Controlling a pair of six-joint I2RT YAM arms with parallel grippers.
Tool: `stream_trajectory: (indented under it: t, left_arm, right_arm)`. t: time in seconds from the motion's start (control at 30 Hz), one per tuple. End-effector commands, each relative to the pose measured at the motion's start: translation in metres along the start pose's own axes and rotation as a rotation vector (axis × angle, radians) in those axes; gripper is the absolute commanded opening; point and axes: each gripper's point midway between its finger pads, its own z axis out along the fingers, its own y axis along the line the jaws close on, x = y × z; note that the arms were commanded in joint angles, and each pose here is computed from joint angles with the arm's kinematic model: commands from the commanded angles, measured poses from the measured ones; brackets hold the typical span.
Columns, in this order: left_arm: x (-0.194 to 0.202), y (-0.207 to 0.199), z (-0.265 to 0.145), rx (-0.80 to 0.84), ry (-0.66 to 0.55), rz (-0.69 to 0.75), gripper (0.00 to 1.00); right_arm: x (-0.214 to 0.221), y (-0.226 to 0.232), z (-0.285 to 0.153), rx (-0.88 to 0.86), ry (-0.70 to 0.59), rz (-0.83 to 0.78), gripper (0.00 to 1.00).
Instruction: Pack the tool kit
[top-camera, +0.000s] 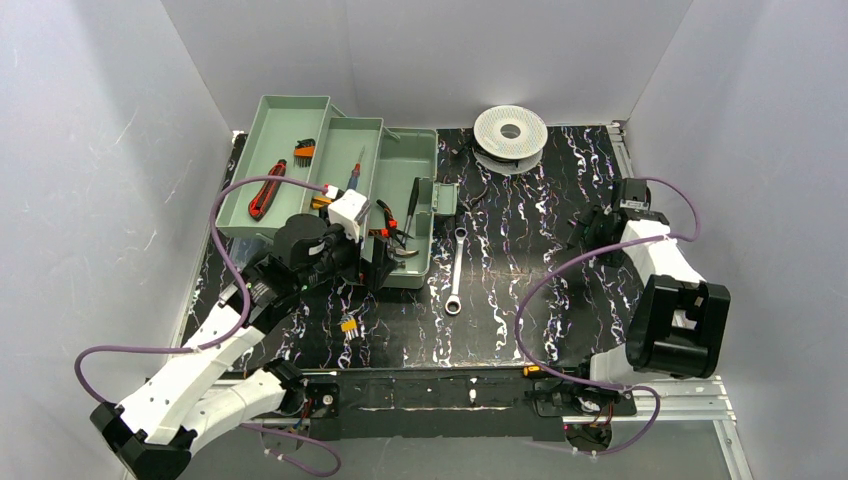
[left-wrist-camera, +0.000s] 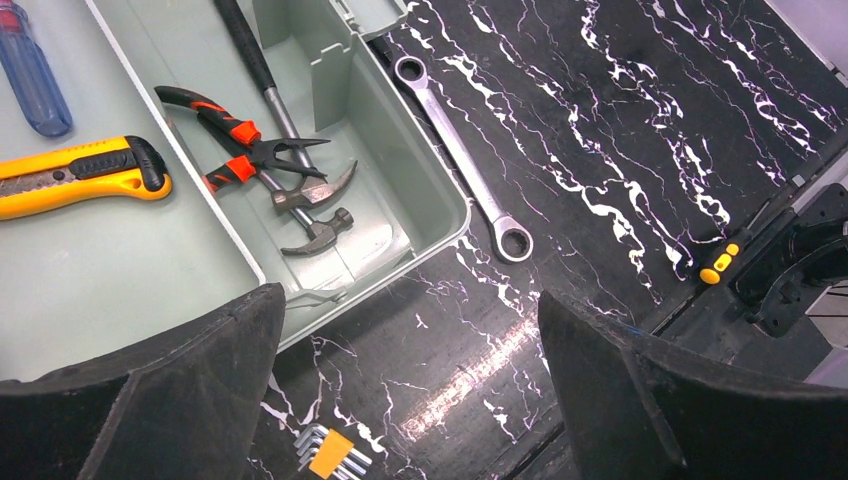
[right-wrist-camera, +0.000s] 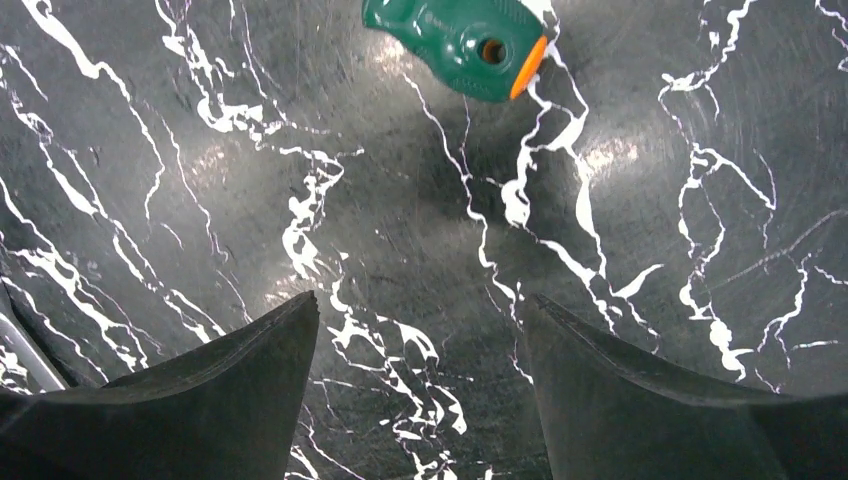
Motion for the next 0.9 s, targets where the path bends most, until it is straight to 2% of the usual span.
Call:
stream_trajectory:
  t: [0.0,0.13,0.33,0.43,0.53,0.87]
  left_arm:
    - [-0.004,0.002,-0.006,-0.024,-0.029,0.023,0.98]
    - [-0.005,0.001,-0.009,-0.020,-0.039,0.034,0.98]
    - [-0.007,0.007,-0.012,-0.055,-0.053,0.045,0.98]
    - [-0.005,0.009,-0.012,-0.062,-0.048,0.050,0.98]
    - [-0.004,0.009,-0.010,-0.063,-0.042,0.054,0.98]
    - [-0.003,0.011,-0.010,-0.069,-0.039,0.066,0.98]
  right_arm:
    - [-0.026,0.010,0.006,-0.029,-0.022,0.036,0.81]
    - [-0.042,-0.012,0.017,0.113,-0.044,0.030,0.80]
    - [-0.070,-0.020,0.017,0.180,-0.067,0.032,0.82]
    - [-0.073,-0.011,0.025,0.116,-0.046,0.017,0.88]
    - [-0.073,-0.002,0.035,0.059,-0.026,0.034,0.89]
    - [-0.075,-0.012,0.070,0.124,0.003,0.109,0.91]
